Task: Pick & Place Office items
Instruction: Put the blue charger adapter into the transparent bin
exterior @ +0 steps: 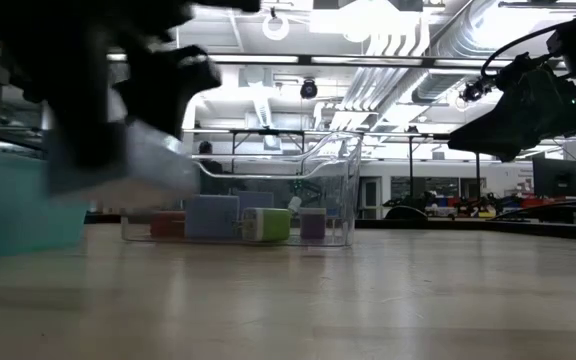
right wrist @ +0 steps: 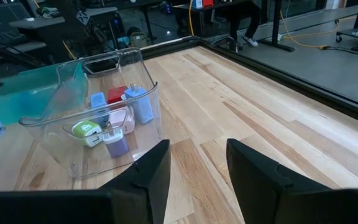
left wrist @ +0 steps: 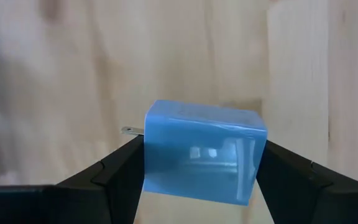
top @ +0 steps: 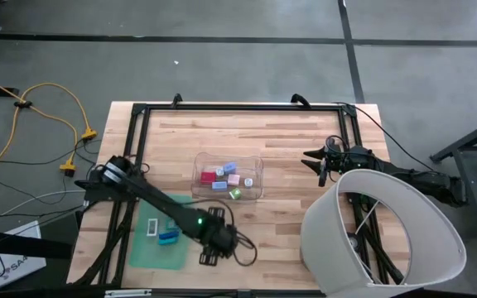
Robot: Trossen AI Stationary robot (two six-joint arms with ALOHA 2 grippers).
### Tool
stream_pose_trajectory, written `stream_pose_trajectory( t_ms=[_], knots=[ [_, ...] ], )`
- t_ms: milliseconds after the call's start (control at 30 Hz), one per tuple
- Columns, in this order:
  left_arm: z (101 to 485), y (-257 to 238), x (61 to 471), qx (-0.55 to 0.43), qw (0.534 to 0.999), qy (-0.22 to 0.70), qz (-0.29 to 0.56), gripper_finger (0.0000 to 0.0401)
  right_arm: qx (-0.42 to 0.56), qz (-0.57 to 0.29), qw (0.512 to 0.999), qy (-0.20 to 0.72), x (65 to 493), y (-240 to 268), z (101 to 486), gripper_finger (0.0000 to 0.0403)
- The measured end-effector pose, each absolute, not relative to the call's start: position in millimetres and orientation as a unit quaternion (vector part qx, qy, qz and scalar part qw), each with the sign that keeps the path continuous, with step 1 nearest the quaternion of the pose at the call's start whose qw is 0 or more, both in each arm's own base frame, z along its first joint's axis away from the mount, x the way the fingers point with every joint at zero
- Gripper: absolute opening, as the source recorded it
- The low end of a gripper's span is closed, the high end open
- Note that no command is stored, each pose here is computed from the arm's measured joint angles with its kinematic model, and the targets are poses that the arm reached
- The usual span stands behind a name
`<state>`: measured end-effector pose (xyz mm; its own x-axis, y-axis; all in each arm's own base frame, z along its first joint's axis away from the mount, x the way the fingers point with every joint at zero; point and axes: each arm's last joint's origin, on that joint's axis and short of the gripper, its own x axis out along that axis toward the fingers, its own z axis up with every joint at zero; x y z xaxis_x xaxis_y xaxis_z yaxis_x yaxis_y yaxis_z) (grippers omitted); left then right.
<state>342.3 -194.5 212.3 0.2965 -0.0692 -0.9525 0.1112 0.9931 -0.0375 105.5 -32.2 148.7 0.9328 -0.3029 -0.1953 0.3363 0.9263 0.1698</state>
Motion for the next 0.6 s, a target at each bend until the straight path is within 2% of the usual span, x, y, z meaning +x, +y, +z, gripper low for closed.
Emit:
stream_pose_trajectory(
  t_ms=[433, 600],
  knots=[
    [297, -98, 337, -0.001, 0.857, 0.516, -0.02, 0.0254, 0.101, -0.163, 0.978, 0.083, 105, -32, 149, 0.0144],
    [309, -52, 340, 0.015, 0.865, 0.501, -0.028, 0.0255, 0.101, -0.164, 0.978, 0.083, 105, -32, 149, 0.0144]
  ],
)
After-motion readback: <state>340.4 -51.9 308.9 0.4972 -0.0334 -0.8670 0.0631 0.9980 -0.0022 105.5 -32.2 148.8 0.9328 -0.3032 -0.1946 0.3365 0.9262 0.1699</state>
